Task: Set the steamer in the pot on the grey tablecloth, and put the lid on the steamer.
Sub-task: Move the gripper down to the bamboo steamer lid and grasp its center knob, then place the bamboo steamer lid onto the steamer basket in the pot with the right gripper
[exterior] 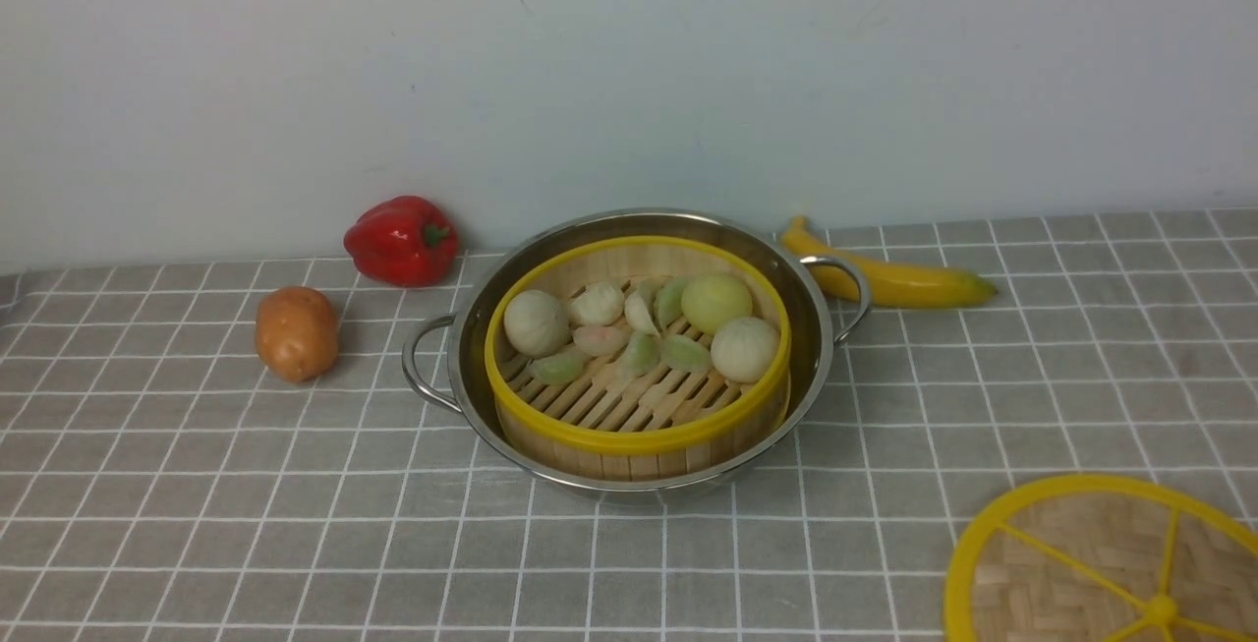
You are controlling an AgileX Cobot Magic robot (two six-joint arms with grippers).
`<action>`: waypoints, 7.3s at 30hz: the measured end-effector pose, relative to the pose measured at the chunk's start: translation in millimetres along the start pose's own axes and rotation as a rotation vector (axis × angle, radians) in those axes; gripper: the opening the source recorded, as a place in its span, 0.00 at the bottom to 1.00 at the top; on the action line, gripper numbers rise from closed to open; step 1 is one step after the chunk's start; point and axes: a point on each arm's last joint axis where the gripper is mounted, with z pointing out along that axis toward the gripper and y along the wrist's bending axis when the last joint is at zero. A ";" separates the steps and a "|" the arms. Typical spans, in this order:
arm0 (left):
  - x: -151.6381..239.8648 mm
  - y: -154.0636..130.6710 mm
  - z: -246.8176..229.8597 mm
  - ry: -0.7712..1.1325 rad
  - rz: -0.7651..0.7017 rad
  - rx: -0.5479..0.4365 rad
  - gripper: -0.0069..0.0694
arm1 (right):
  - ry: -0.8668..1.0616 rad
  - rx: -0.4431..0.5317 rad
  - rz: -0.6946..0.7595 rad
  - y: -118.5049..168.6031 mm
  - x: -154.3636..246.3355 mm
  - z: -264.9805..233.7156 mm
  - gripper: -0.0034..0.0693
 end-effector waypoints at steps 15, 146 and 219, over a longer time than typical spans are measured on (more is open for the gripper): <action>-1.4 0.0 0.0 -0.015 0.015 -0.001 0.41 | 0.000 -0.001 0.003 0.1 0.0 0.0 0.38; -1.6 0.1 0.0 -0.018 0.024 -0.001 0.41 | 0.758 -0.603 -0.854 237.9 -167.9 328.6 0.25; -1.6 0.1 0.0 -0.018 0.024 -0.001 0.41 | 0.686 -0.863 -1.125 262.2 -96.2 366.5 0.25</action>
